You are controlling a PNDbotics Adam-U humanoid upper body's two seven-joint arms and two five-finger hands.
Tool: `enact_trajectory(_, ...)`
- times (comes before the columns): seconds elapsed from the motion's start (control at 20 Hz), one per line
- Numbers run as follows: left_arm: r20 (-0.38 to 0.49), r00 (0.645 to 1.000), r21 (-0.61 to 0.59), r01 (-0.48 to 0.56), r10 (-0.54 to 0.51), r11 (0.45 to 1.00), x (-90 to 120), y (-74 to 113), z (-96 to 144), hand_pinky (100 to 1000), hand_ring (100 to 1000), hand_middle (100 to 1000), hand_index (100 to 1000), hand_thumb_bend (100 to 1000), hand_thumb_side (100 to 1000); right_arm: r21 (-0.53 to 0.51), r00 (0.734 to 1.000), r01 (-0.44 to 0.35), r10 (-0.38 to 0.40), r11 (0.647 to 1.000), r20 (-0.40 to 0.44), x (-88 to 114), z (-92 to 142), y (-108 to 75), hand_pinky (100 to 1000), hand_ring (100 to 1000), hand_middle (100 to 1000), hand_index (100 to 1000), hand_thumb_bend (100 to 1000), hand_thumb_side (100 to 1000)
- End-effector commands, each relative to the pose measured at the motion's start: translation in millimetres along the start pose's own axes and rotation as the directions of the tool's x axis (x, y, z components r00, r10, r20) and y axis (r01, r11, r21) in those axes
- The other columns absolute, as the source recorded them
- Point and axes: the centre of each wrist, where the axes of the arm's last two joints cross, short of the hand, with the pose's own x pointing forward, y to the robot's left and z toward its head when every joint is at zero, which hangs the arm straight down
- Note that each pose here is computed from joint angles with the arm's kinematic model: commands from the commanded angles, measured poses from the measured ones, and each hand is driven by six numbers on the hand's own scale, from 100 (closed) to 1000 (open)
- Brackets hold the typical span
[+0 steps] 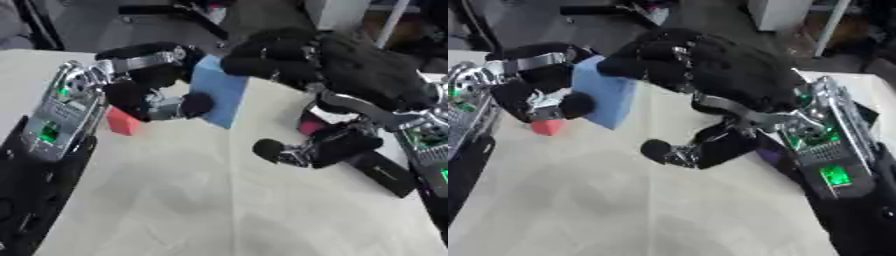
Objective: Pick up the objects with one hand, pass them to the other hand, and then place them into the box on the other side of the table.
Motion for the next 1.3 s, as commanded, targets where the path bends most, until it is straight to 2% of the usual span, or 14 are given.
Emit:
enact_trajectory(0.05,0.006,0.999,0.006,0.036,-0.036,0.999,8,8.6,2,621,485,394,531,100,607,0.001,0.999,-0.033,0.032,0.999,0.006,-2,1,-9.2,931,897,872,1000,347,305)
enact_trajectory(0.8,0.025,0.999,0.039,-0.047,0.046,0.998,11,8.3,-5,625,493,404,537,100,635,-0.144,0.991,-0.103,0.089,0.984,-0.103,5,-6,2.8,918,877,861,1000,371,266)
enact_trajectory(1.3,0.052,0.996,0.075,-0.076,0.072,0.994,17,11.7,-12,629,500,412,543,100,635,-0.179,0.990,-0.085,0.063,0.980,-0.125,10,-11,10.3,910,867,849,1000,353,261)
